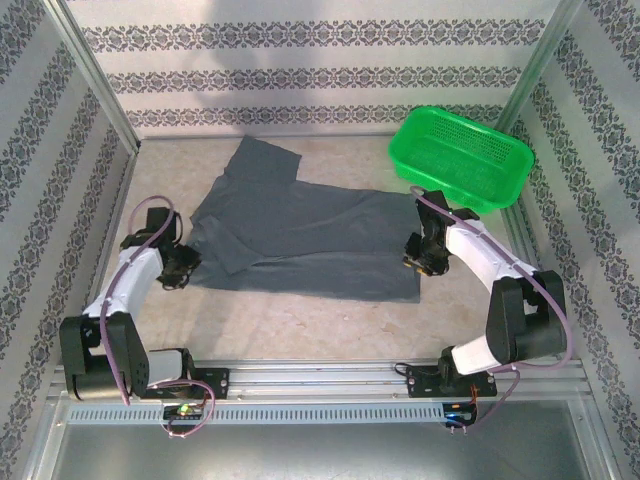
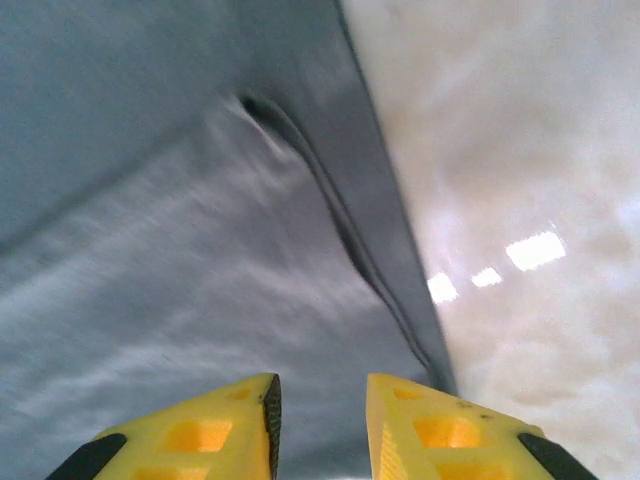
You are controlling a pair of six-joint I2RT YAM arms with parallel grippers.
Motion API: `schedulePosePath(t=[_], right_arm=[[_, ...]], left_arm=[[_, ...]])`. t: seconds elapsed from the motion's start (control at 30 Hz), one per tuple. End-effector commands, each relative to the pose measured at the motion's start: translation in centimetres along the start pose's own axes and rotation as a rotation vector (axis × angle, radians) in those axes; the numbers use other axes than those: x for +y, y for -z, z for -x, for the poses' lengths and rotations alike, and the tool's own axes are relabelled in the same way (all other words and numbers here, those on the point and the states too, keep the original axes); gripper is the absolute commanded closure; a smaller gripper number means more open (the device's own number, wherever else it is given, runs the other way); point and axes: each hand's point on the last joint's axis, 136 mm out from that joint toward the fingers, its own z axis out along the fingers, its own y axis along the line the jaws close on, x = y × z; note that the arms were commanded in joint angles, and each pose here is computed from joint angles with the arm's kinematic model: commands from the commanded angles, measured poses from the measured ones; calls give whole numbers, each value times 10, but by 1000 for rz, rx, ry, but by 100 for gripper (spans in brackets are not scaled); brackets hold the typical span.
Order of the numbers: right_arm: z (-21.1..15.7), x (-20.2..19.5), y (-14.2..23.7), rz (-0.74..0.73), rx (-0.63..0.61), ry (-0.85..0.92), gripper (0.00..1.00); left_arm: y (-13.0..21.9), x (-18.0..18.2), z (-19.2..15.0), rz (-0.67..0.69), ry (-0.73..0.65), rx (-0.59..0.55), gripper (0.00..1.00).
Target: Fold and stack the t-shirts
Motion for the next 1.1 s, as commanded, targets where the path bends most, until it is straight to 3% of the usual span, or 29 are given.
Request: schedulePosePath(t=[0.0, 0.2, 0.4, 0.57, 0.73, 0.93, 1.07], right_arm=[[29, 10, -12, 8, -62, -53, 71], [55, 19, -39, -9, -69, -41, 68], [64, 12, -50, -68, -65, -13, 68], [61, 2, -59, -112, -32, -22, 75], [61, -8, -48, -147, -62, -23, 99], [61, -6, -39, -139, -70, -18, 98], [62, -5, -34, -137, -76, -17, 98]], left_arm=[[-12, -41, -25, -110, -74, 117, 58], [-33, -62, -55, -107, -163, 220, 55], [-41, -65, -62, -81, -206, 236, 55], [-42, -64, -61, -66, -226, 230, 55], [-44, -64, -60, -56, -241, 230, 54], [-53, -61, -60, -29, -243, 243, 57], [-56, -65, -58, -42, -240, 238, 68]])
